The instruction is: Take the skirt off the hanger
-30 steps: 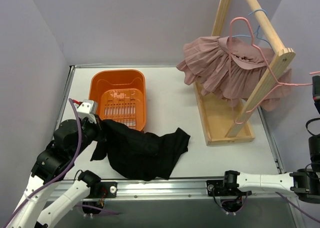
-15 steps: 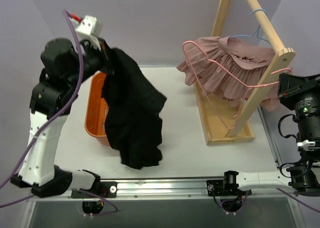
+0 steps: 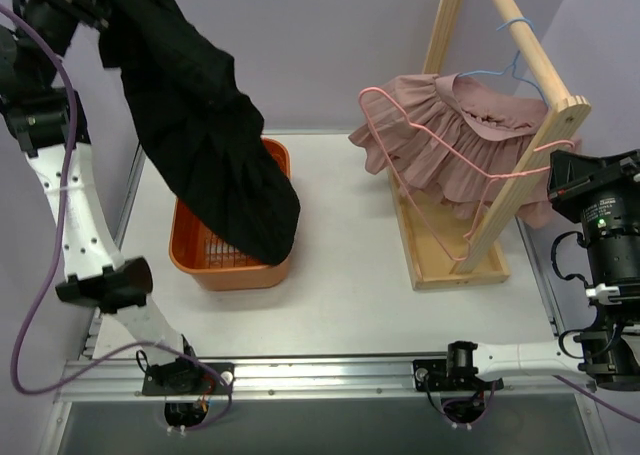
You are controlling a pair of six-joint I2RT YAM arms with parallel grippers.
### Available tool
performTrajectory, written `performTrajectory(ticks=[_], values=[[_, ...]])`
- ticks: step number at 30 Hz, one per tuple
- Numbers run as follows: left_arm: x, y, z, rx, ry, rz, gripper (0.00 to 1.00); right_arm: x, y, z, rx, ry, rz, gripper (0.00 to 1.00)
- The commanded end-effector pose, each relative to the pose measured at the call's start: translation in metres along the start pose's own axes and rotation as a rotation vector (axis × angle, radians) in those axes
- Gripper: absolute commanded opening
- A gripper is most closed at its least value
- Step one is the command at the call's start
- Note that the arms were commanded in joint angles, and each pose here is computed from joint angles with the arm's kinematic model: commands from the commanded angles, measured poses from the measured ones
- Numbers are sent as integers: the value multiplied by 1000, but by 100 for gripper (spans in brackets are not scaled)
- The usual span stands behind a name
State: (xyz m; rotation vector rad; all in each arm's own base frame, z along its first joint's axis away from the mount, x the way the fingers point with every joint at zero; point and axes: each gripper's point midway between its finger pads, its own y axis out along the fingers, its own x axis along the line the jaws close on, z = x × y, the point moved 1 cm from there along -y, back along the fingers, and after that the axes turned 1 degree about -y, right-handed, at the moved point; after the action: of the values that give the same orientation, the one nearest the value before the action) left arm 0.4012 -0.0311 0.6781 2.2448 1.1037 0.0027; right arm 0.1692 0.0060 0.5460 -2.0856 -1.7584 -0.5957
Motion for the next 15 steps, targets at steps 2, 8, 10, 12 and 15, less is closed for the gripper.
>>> performTrajectory(ticks=[2, 8, 10, 12, 15], values=[[-64, -5, -60, -187, 100, 282, 2, 4, -1, 9, 25, 26, 36, 0], [-46, 0, -28, -124, 22, 313, 2, 13, -2, 8, 30, -10, 28, 0], [-51, -1, -27, -99, 14, 320, 2, 13, -2, 7, 31, -7, 29, 0], [-55, -3, -20, -54, -14, 338, 2, 11, -2, 7, 32, 1, 32, 0], [-63, -8, 2, 32, -78, 388, 2, 12, -2, 9, 28, 13, 29, 0]])
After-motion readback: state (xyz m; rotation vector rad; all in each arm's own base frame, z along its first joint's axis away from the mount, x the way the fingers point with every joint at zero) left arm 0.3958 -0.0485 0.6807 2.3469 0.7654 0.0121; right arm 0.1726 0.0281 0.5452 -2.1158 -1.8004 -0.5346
